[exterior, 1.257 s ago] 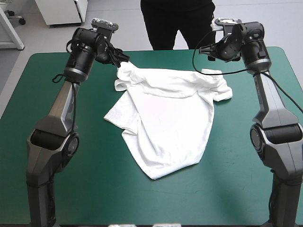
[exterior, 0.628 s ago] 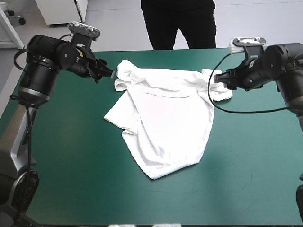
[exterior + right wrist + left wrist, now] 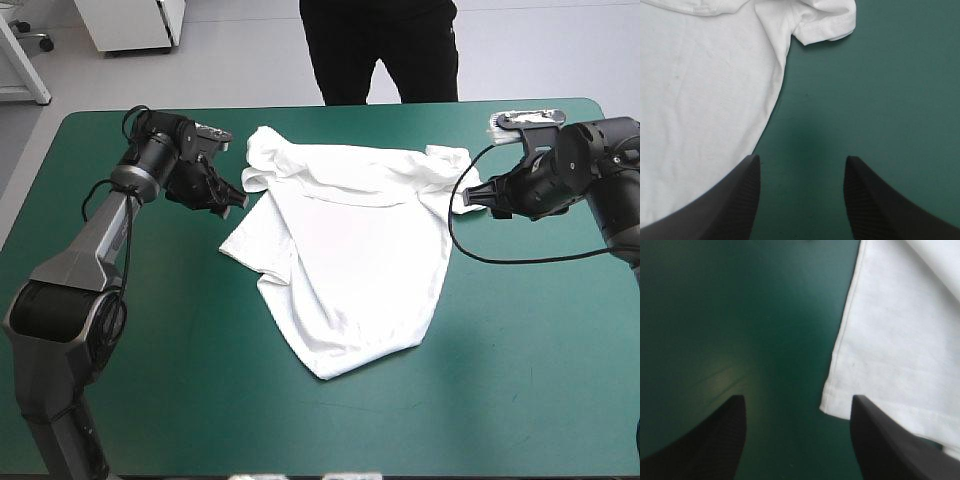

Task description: Fold the cloth

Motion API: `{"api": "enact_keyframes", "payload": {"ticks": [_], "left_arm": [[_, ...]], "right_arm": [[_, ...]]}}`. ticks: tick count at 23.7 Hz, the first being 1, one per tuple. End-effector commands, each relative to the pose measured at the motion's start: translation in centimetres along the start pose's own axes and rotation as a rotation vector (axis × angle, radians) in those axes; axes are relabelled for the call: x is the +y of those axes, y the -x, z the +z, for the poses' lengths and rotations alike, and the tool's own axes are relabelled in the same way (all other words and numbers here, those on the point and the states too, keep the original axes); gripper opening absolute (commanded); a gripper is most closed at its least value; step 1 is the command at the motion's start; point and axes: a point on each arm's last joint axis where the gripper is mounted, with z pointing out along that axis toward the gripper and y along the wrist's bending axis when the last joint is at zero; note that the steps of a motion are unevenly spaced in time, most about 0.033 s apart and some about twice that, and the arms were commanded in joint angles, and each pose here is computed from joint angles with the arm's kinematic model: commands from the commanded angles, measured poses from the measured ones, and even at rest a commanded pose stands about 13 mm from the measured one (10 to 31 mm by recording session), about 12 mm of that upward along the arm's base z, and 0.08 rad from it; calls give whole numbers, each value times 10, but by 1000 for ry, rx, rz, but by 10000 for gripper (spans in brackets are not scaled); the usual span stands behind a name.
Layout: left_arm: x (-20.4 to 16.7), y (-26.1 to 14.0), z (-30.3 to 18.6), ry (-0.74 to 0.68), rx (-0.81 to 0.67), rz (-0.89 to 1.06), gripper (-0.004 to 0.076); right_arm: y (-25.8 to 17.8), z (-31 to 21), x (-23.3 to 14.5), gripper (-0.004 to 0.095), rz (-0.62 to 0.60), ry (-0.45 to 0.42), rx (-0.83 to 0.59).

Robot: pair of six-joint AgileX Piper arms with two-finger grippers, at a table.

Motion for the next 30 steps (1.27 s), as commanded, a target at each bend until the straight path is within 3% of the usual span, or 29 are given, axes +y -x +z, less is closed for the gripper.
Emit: {"api": "enact_keyframes", "payload": {"ticks": [1, 12, 16, 18, 20, 21, 23, 27, 30], "left_arm": [[-4, 0, -12, -44, -1, 12, 441], [-9, 2, 29, -101, 85, 12, 441], [-17, -9, 58, -124, 184, 18, 420], [-27, -12, 68, -132, 215, 40, 382], [-41, -16, 76, -142, 247, 78, 274], [-49, -21, 80, -148, 271, 98, 153], [-56, -26, 85, -145, 296, 118, -10], [-55, -28, 87, -143, 307, 122, -7], [-55, -28, 87, -142, 308, 123, -7]], "right_arm": [[0, -21, -3, 482, -7, -17, -68], [0, -21, -6, 458, -16, -47, -69], [0, -21, -6, 443, -16, -47, -69], [0, -21, -6, 443, -16, -47, -69], [0, -21, -6, 441, -17, -51, -69], [0, -21, -6, 441, -17, -51, -69], [0, -21, -6, 441, -15, -51, -69], [0, -21, -5, 441, -8, -34, -69], [0, -21, 2, 442, 11, 38, -65]]}}
